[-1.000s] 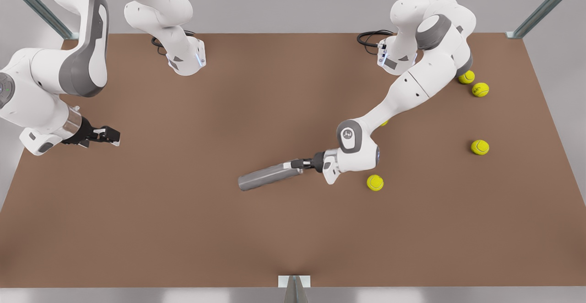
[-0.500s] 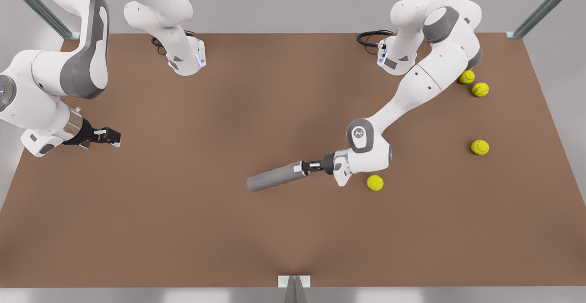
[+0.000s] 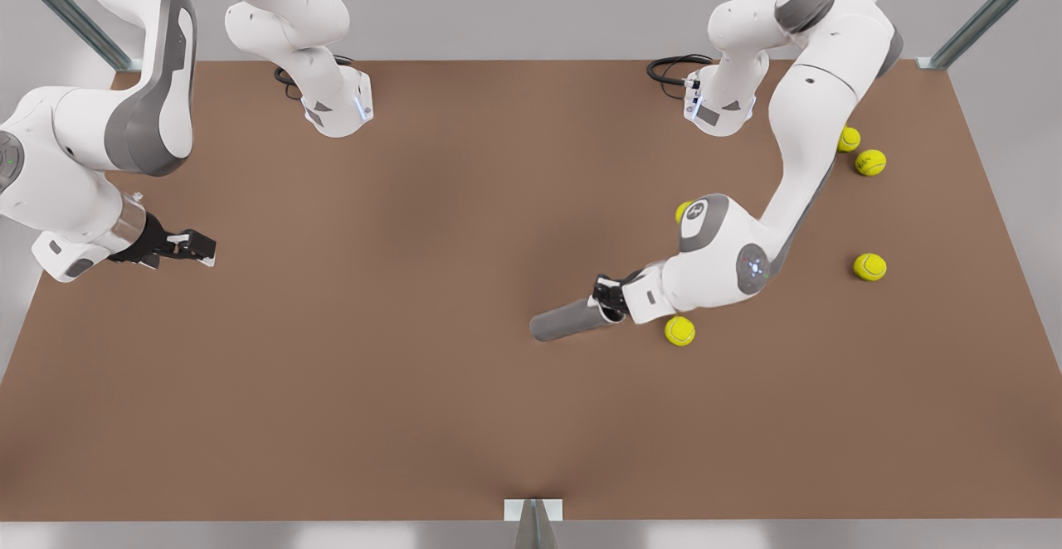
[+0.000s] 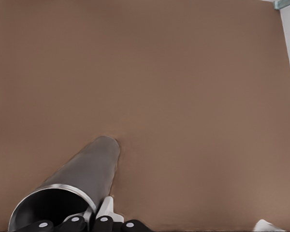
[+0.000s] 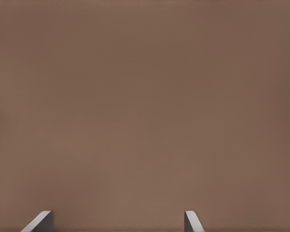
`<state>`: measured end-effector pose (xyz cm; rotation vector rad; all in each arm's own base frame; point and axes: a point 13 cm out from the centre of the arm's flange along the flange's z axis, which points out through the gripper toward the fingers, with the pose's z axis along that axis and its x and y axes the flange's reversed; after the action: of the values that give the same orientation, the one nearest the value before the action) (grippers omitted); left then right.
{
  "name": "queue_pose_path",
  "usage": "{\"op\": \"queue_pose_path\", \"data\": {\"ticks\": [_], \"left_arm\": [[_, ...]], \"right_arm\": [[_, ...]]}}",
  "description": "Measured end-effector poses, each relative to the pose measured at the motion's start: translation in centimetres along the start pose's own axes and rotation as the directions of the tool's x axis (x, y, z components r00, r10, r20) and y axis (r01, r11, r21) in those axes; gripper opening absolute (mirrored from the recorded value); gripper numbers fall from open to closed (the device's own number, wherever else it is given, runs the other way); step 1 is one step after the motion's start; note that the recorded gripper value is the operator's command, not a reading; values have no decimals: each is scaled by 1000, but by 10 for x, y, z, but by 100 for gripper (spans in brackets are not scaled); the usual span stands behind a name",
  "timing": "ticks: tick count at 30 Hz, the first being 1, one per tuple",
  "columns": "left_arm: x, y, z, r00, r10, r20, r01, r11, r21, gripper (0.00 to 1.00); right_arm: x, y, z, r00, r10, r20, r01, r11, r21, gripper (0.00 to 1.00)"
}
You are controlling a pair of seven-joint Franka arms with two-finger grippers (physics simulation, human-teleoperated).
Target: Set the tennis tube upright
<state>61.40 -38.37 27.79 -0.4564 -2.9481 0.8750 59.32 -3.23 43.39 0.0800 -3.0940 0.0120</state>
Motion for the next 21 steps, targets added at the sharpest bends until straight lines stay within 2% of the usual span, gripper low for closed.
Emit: {"op": "queue_pose_path", "data": {"ticks": [10, 21], "left_arm": [[30, 15, -31, 993, -71, -98, 39, 955, -293, 21], [35, 32, -30, 974, -221, -39, 187, 894, -408, 21]], "right_arm": [[0, 1, 2, 1000, 0, -4, 0, 1000, -1, 100], [0, 2, 3, 1000, -1, -6, 1, 1000, -1, 100]]}}
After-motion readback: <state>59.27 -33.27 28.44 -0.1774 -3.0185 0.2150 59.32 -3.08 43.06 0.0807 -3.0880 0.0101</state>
